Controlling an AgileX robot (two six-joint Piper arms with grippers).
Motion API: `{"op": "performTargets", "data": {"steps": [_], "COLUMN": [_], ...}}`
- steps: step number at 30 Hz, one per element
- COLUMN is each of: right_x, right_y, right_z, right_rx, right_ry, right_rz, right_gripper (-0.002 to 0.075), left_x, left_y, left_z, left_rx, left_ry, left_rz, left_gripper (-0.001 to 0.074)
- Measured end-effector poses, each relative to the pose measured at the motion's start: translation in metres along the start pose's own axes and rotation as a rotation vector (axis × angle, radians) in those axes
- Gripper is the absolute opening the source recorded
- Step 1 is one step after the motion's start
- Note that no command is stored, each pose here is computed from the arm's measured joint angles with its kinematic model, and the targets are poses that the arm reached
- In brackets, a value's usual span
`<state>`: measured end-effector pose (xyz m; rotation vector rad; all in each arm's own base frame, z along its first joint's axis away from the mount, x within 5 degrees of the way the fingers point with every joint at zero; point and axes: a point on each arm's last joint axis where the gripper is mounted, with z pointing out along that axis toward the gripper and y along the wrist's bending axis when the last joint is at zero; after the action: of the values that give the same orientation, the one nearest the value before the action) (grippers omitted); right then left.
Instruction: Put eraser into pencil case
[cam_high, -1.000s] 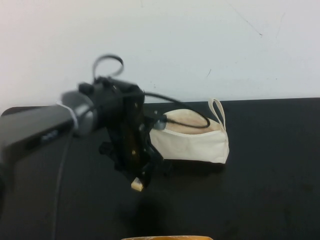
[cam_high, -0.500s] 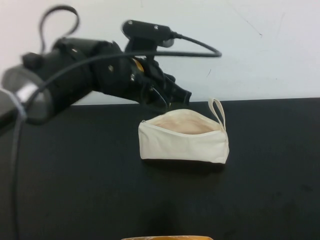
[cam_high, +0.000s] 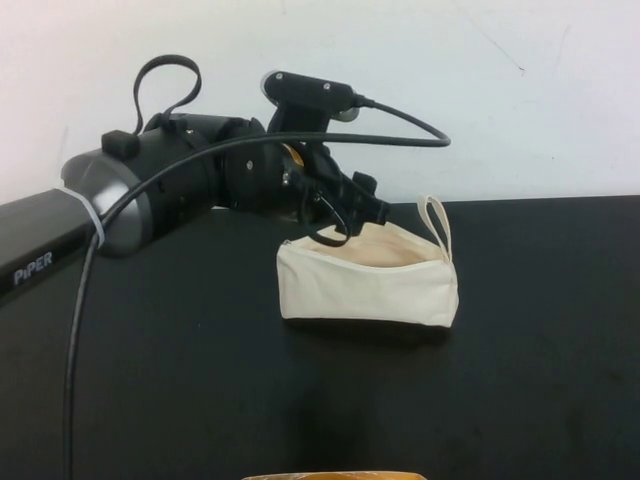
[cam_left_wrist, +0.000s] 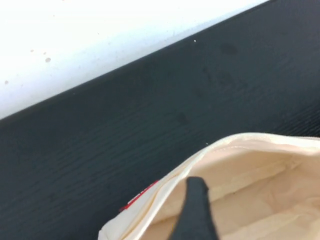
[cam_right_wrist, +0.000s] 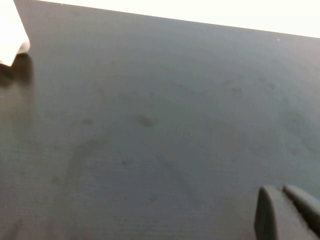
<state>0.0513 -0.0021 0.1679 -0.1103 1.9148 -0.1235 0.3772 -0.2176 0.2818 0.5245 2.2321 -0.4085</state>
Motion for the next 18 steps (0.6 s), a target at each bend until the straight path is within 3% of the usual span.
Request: {"op": "performTargets", "data": {"steps": [2, 7, 11, 18], "right_x": [0.0, 0.0, 0.0, 0.0], "right_y": [0.0, 0.0, 0.0, 0.0], "right_z": [0.0, 0.0, 0.0, 0.0], "right_rx": [0.0, 0.0, 0.0, 0.0], "right_ry": [0.0, 0.0, 0.0, 0.0], "right_rz": [0.0, 0.0, 0.0, 0.0], "right_gripper": [-0.0001, -0.0001, -0.0001, -0.0001], "left_x": [-0.002, -0.02, -0.038, -0.048], "left_y": [0.0, -0.004, -0.008, -0.016], "left_z": [-0.005, -0.048, -0.105, -0.242], "left_rx": [-0.004, -0.021, -0.043, -0.106], "left_ry": [-0.008, -0.077, -0.182, -0.393], "left_rz": [0.011, 0.072, 0.126, 0.216], "left_gripper": [0.0412, 0.0084, 0.0016, 0.0001]}}
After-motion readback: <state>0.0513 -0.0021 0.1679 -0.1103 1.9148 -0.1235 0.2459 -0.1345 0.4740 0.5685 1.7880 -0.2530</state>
